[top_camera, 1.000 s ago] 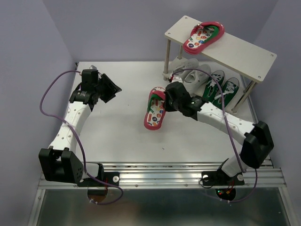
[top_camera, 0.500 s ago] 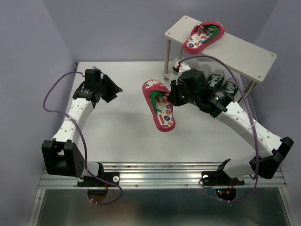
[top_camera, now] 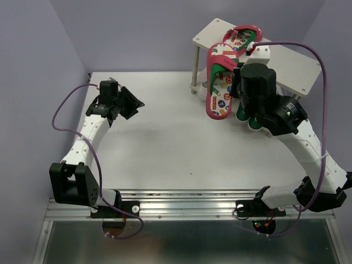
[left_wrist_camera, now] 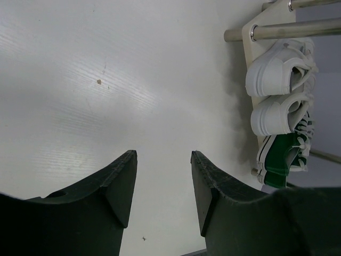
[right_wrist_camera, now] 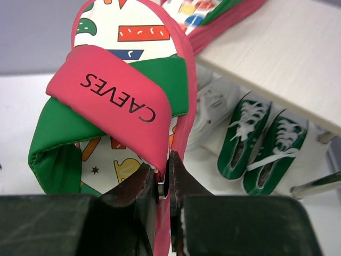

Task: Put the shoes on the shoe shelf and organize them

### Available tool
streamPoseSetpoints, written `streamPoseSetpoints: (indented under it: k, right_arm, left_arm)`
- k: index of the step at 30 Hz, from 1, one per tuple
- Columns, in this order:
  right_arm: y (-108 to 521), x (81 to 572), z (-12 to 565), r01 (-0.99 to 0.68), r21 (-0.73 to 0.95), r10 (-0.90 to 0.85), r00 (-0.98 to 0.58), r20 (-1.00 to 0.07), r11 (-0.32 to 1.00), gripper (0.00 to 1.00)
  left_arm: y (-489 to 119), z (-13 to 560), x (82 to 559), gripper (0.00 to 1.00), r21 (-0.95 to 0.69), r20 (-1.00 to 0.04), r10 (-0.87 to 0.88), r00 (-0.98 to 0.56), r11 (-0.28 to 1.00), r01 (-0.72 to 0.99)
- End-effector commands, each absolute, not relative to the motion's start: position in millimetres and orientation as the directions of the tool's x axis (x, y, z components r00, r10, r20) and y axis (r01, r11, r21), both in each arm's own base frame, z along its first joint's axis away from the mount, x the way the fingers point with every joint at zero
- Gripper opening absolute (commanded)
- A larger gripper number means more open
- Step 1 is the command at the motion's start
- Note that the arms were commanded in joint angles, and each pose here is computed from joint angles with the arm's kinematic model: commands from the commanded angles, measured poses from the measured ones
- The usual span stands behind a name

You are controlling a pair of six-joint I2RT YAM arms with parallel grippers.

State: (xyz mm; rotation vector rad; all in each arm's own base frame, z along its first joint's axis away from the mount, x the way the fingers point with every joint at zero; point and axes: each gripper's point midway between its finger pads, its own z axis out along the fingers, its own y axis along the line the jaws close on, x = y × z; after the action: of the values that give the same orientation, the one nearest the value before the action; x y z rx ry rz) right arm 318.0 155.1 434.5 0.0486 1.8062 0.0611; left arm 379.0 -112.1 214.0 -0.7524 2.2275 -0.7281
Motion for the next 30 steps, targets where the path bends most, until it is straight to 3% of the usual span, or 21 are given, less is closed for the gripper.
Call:
streamPoseSetpoints:
  k: [1,9,15,30]
  right_arm:
    - [111,313,513,0.174,0.201,0.202,0.013,-0.979,0.964,0.01]
    - [69,307,563,0.339,0.228,0.192,0.136,-0.972,0.913,0.01]
    - [45,325,569,0.455,0.202,0.150,0.148,-0.978,0.867,0.01]
    - [-29,366,554,0.589,0.327,0.228,0.238,-0.944,0.739,0.01]
  left_arm:
    - [-115,215,380,0.55,-0.686,-0.410,-0.676,-0.613,0.671,-0.282]
    - [-116,211,379,0.55,-0.686,-0.405,-0.673,-0.619,0.671,-0.280]
    - [-117,212,376,0.55,-0.690,-0.407,-0.670,-0.621,0.671,-0.271]
    - [-119,211,361,0.55,-0.701,-0.404,-0.661,-0.632,0.668,-0.250]
